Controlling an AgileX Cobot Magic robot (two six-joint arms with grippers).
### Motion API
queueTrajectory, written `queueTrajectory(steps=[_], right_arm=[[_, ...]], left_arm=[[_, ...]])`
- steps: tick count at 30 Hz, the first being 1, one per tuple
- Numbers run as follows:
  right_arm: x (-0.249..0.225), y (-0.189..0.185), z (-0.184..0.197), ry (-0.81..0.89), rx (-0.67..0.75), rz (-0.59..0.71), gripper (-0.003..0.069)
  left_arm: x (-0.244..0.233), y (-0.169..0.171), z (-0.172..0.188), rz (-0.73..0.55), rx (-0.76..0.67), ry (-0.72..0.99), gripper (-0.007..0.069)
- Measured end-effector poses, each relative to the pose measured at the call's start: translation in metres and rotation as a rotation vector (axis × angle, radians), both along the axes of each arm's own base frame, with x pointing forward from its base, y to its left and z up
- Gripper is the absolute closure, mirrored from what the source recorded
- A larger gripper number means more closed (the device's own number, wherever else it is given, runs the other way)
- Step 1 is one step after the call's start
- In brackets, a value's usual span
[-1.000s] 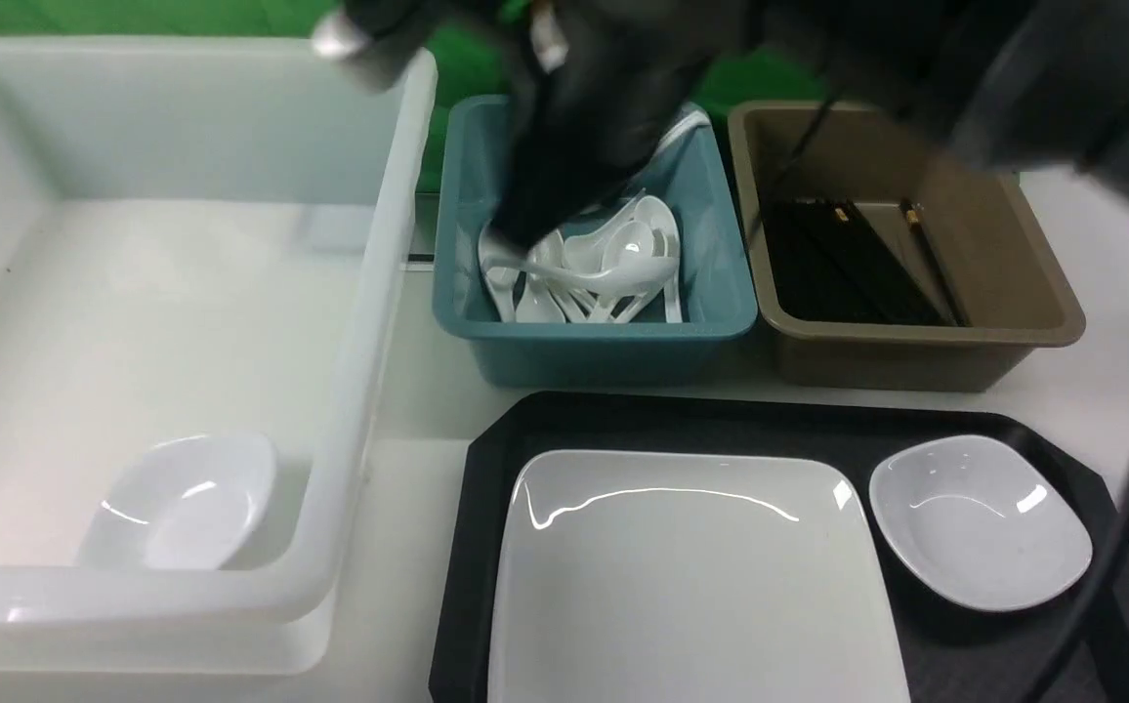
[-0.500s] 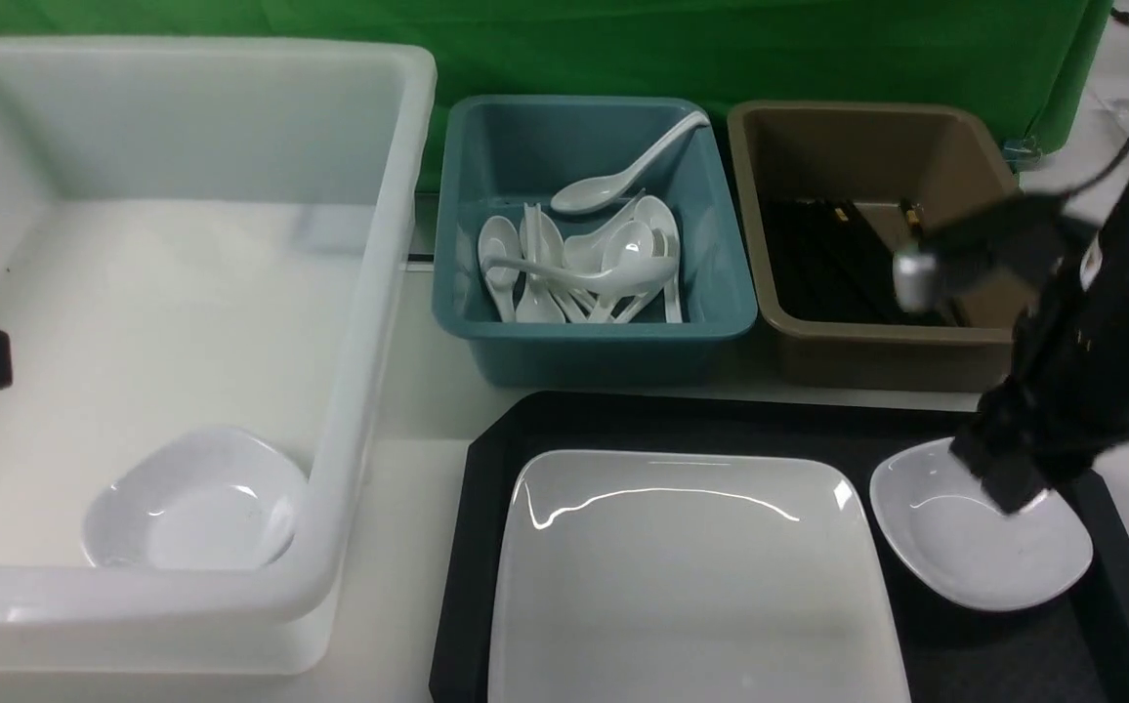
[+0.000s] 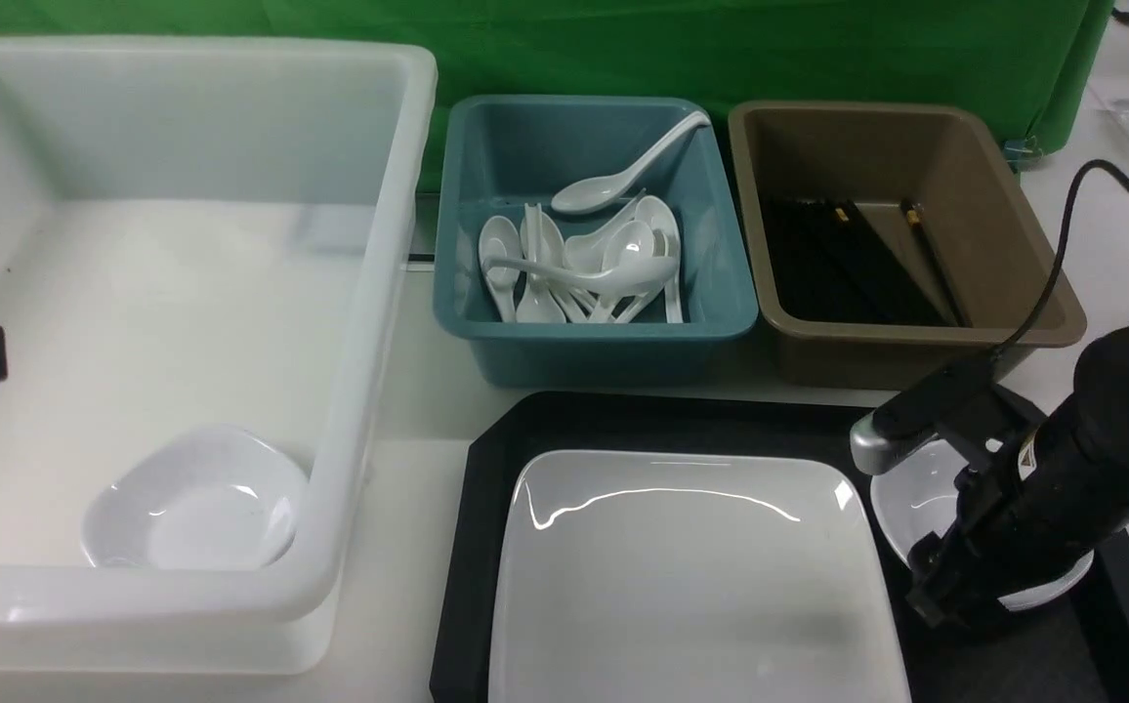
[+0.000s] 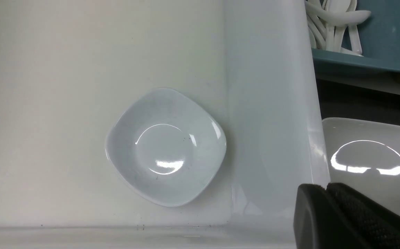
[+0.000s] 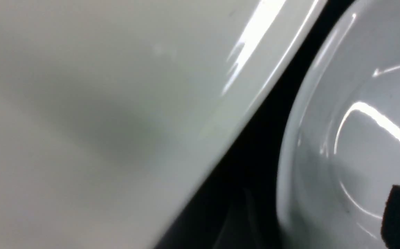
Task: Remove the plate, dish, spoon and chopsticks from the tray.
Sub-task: Use the right arm to grab a small plate from the dinner plate, then use the right arm to put the small plate into the large storage box on the left
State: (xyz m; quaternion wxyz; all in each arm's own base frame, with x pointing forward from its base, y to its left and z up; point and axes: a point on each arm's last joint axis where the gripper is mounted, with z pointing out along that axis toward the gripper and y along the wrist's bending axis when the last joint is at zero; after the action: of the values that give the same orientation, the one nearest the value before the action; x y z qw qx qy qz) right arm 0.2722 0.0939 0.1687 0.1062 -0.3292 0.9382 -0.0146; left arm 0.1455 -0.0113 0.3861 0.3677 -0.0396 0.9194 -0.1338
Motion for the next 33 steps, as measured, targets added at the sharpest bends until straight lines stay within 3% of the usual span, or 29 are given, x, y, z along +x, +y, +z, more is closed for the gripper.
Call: queueTrajectory(steps=[3,8,14,18,22,26,27,31,33], right_arm=[[0.002,0.0,-0.01,0.024,-0.011,0.003,0.0195],[0.007,0.003,-0.001,-0.049,0.008,0.006,0.045],[0.002,0.0,0.048,-0.135,0.043,-0.016,0.0589],[-0.002,0.004,0.109,-0.233,0.145,-0.043,0.0596],[-0.004,0.026,0.168,-0.381,0.279,0.029,0.0596],[-0.012,0.082,0.214,-0.491,0.446,0.23,0.0596],[-0.012,0.085,0.215,-0.496,0.454,0.241,0.0596],[-0.024,0.165,0.23,-0.556,0.593,0.433,0.0596],[-0.027,0.187,0.232,-0.57,0.623,0.474,0.0596]], left_arm=[[0.0,0.0,0.0,0.0,0.0,0.0,0.0613],[0.0,0.0,0.0,0.0,0.0,0.0,0.0613],[0.0,0.0,0.0,0.0,0.0,0.001,0.0613],[0.0,0.0,0.0,0.001,0.0,-0.001,0.0613],[0.001,0.0,0.0,0.002,0.0,-0.006,0.0613],[0.001,0.0,0.001,0.004,0.0,-0.011,0.0613],[0.001,0.0,0.001,0.004,0.0,-0.012,0.0613],[0.003,0.002,0.002,0.033,0.005,-0.027,0.0613],[0.003,0.005,0.002,0.063,0.008,-0.031,0.0613]])
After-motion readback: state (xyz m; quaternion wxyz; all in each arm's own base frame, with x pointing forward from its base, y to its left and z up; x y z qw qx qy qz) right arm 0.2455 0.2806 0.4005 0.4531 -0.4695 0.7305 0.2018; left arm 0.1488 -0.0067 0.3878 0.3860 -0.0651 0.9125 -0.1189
